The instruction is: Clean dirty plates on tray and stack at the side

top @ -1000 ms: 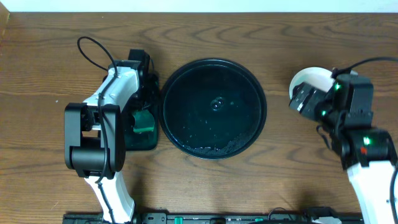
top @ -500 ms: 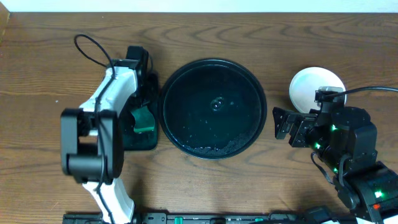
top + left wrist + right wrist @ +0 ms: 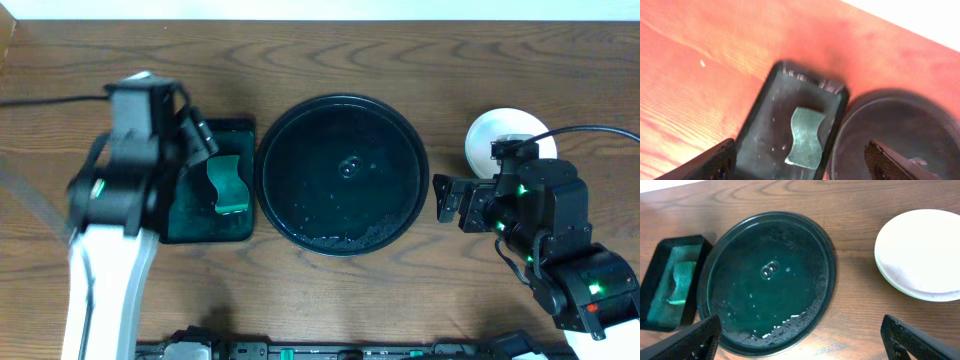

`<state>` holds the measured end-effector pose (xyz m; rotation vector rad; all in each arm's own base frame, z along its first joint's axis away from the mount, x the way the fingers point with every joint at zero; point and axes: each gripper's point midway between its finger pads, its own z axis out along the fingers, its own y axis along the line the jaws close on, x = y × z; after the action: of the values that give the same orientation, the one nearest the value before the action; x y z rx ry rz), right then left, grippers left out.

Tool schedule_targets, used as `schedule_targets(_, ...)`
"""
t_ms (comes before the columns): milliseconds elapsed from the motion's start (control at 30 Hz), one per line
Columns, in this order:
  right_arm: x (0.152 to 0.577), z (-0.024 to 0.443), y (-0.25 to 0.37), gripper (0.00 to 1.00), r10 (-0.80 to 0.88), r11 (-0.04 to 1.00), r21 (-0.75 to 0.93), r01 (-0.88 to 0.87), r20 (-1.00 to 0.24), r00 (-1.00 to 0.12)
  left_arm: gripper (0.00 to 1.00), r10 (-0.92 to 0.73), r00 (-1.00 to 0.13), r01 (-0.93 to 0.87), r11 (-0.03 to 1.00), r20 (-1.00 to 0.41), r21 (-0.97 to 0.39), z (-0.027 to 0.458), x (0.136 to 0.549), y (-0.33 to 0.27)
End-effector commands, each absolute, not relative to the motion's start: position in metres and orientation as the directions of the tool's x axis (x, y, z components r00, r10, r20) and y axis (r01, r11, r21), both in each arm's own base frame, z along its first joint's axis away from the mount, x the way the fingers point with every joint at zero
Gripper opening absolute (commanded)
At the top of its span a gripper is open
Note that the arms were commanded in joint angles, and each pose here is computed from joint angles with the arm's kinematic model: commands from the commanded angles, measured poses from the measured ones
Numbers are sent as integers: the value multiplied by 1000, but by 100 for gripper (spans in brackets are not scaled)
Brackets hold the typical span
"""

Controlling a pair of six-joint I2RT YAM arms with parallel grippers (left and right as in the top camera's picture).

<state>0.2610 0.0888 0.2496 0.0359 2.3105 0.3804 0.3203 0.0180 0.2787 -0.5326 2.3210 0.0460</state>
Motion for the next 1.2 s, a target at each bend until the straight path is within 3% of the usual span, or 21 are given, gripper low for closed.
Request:
schedule_targets(0, 260, 251, 93, 99, 78, 959, 244, -146, -719, -690, 82, -278, -558, -263, 953, -782, -151, 331, 288, 11)
schedule_targets(200, 261, 251, 92, 99, 79, 961, 239, -141, -721, -689, 82, -266, -432, -166, 963, -862, -214, 374, 221, 4)
schedule_targets(333, 261, 251, 92, 99, 79, 961, 240, -140, -720, -690, 82, -268, -395, -156, 962, -879, -224, 381, 198, 6)
schedule_targets(1167, 257, 247, 91, 99, 74, 962, 236, -135, -705, -705, 82, -266, -430, -165, 963, -863, -215, 371, 189, 6)
